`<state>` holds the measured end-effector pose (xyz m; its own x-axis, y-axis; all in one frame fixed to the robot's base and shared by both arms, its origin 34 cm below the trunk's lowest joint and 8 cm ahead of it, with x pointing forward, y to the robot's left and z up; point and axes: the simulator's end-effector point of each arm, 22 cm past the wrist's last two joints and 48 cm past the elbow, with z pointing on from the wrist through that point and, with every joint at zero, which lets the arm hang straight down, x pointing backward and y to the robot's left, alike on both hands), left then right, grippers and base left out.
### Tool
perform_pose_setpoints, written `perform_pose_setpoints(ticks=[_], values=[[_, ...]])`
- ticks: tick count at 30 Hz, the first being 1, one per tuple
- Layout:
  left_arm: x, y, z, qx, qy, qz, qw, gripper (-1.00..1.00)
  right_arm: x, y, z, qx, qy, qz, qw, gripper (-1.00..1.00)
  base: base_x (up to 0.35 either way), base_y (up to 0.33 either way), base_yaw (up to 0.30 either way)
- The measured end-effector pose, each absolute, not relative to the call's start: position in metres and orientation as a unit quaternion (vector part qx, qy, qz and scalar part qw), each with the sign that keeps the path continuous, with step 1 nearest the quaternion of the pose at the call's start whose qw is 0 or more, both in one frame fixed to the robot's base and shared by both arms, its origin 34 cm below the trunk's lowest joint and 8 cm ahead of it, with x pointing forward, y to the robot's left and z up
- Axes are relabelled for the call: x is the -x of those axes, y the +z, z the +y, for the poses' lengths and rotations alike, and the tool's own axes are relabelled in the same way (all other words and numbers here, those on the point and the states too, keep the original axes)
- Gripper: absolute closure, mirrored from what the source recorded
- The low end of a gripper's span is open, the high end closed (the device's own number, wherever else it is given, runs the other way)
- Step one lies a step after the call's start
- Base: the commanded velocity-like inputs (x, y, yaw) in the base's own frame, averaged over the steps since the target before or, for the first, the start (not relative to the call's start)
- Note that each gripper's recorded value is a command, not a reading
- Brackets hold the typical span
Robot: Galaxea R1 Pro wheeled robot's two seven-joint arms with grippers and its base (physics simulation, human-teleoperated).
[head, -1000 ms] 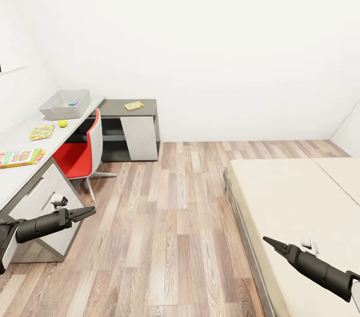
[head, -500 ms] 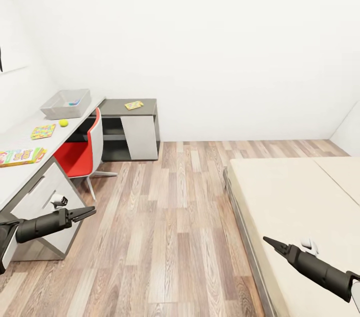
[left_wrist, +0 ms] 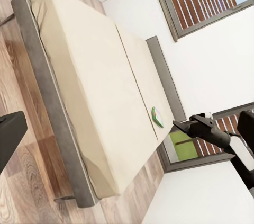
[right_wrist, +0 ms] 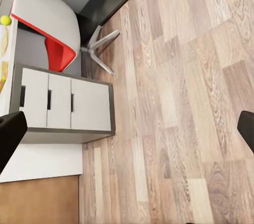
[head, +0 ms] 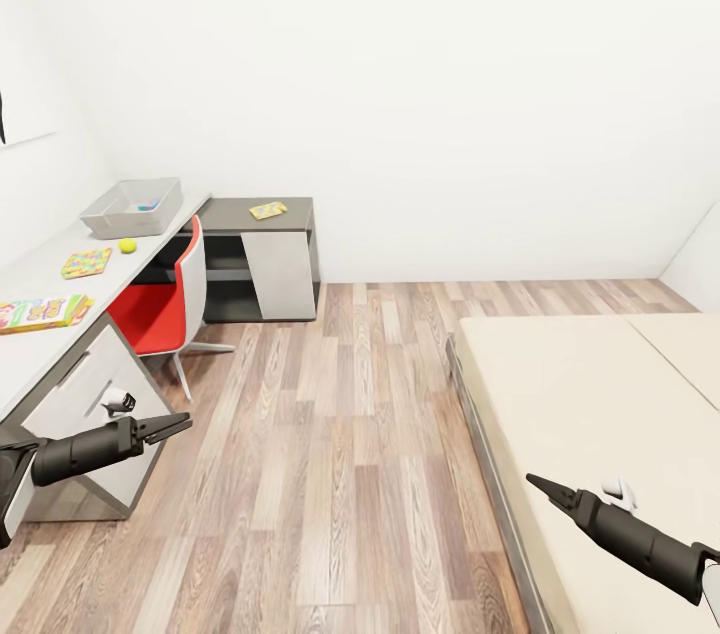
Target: Put all the toys in the child's room - the three board games (two on the bed and one on the table), the two jigsaw puzzles on the table, and the tennis ball on the table - inside the toy box on the table in the child's room.
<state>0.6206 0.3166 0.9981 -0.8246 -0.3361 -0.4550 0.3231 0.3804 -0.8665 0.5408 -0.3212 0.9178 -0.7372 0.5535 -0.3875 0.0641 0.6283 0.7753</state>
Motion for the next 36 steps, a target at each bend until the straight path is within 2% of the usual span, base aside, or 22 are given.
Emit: perform_pose_setpoints(ticks=[36], values=[[-0.6205,0.9979,0.3163,0.004,-0.557,0.776,0.296,-1.00,-0.5408,0.9177,-0.3210,-0.182,0.391,0.846,0.313,-1.00,-0.034,0.000,0.000]])
